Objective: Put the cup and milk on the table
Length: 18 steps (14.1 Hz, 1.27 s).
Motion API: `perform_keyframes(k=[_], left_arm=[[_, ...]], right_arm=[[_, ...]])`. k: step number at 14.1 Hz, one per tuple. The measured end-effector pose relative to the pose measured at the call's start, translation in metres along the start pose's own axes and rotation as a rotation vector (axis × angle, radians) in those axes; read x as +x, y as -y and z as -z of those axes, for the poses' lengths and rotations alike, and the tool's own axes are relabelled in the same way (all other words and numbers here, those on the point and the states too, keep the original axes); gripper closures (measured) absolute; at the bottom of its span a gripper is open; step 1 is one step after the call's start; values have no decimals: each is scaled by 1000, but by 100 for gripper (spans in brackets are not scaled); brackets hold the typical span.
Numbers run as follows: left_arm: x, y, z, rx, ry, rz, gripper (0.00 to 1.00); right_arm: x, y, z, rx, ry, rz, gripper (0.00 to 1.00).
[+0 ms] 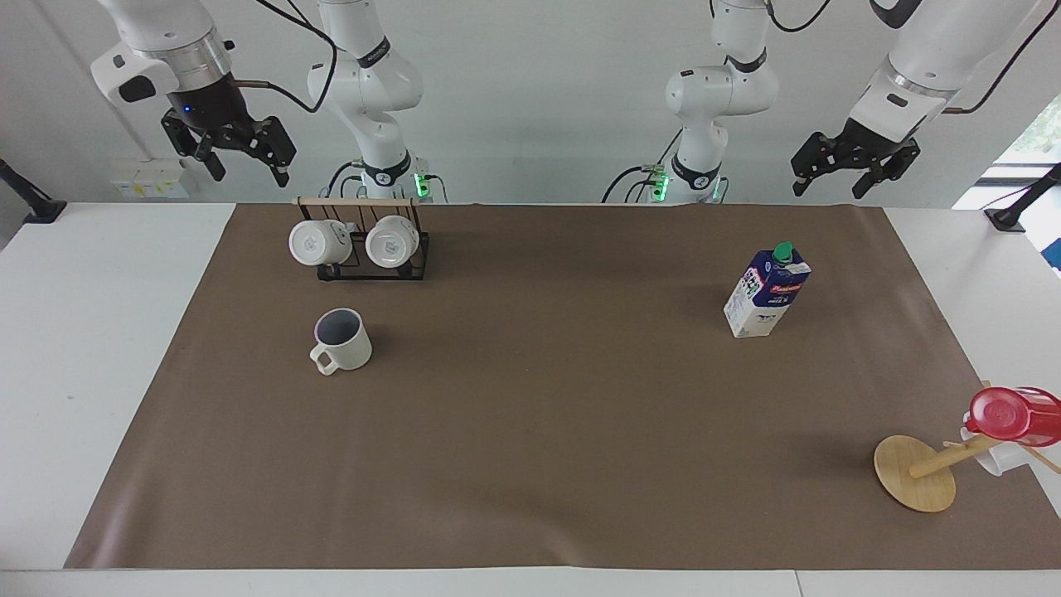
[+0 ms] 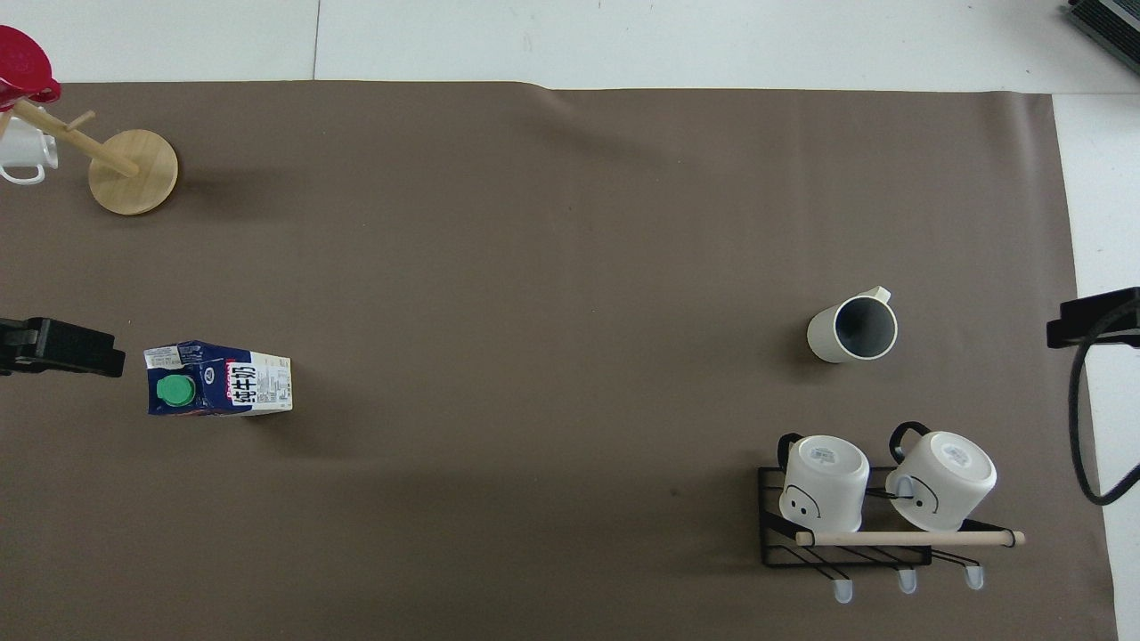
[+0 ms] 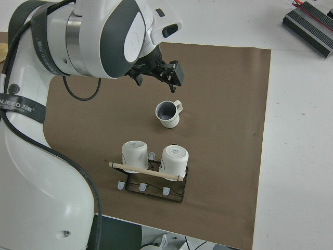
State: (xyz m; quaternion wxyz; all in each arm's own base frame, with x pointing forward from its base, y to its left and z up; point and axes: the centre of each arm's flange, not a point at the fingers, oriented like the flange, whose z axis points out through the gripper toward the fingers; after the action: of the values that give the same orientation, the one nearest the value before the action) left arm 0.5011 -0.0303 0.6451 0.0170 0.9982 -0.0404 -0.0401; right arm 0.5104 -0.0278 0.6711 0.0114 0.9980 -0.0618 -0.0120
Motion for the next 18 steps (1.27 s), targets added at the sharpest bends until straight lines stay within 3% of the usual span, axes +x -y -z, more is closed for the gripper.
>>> perform_keyframes(k=[18], left_arm=[[0,0,0,0,0,0,0]], right_arm=[[1,0,-6,1,-7,1,0]])
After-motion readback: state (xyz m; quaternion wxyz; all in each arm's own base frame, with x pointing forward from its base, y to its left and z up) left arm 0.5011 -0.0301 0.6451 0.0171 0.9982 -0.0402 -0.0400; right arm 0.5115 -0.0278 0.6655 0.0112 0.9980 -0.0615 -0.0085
